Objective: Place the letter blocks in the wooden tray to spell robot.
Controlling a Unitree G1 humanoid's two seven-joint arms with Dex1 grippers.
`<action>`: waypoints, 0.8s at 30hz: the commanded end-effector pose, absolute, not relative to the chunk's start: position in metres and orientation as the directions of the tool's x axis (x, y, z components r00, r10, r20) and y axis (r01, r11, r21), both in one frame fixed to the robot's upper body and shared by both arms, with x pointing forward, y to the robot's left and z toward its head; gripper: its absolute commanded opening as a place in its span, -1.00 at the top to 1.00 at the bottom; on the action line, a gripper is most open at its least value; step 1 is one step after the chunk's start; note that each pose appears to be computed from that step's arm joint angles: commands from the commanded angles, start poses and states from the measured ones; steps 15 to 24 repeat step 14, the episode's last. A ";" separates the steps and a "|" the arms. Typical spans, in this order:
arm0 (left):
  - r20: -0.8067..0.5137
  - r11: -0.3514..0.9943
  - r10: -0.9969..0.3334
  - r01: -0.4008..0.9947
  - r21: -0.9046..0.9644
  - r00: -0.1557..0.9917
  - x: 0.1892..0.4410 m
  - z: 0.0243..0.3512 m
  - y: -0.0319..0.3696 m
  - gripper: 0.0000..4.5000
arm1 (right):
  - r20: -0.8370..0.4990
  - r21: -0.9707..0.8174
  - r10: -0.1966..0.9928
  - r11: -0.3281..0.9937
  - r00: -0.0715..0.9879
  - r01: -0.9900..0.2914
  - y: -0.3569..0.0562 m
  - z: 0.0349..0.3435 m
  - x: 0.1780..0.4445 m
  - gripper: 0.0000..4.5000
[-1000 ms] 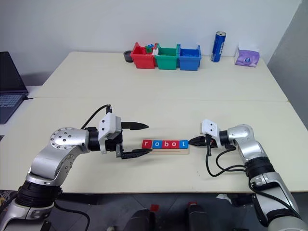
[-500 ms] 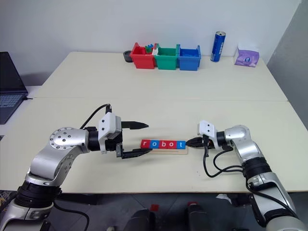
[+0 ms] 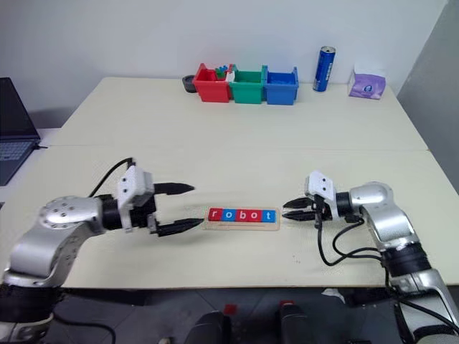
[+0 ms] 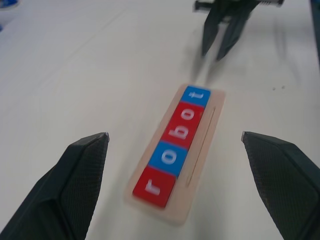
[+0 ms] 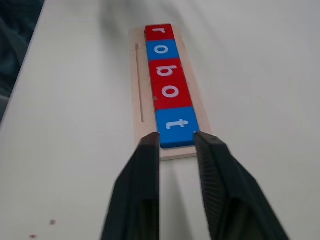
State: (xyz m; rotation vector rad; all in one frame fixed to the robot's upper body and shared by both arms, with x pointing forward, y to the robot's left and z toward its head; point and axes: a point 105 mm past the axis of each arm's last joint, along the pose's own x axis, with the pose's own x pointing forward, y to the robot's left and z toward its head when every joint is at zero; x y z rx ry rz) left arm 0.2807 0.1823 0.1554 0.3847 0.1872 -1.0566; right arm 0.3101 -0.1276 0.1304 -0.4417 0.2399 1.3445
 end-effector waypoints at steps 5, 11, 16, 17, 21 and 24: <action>-0.375 0.504 -0.745 0.833 0.227 0.552 0.271 0.163 0.215 -1.00 | -0.381 -0.179 0.888 0.200 0.256 -0.963 -0.120 0.147 0.295 -0.74; -0.396 0.510 -0.727 0.827 0.235 0.561 0.270 0.158 0.219 -1.00 | -0.399 -0.158 0.877 0.223 0.268 -0.962 -0.121 0.143 0.293 -0.98; -0.404 0.482 -0.739 0.842 0.242 0.539 0.265 0.154 0.214 -1.00 | -0.404 -0.150 0.875 0.225 0.268 -0.963 -0.121 0.140 0.291 -0.98; -0.404 0.482 -0.739 0.842 0.242 0.539 0.265 0.154 0.214 -1.00 | -0.404 -0.150 0.875 0.225 0.268 -0.963 -0.121 0.140 0.291 -0.98; -0.404 0.482 -0.739 0.842 0.242 0.539 0.265 0.154 0.214 -1.00 | -0.404 -0.150 0.875 0.225 0.268 -0.963 -0.121 0.140 0.291 -0.98; -0.404 0.482 -0.739 0.842 0.242 0.539 0.265 0.154 0.214 -1.00 | -0.404 -0.150 0.875 0.225 0.268 -0.963 -0.121 0.140 0.291 -0.98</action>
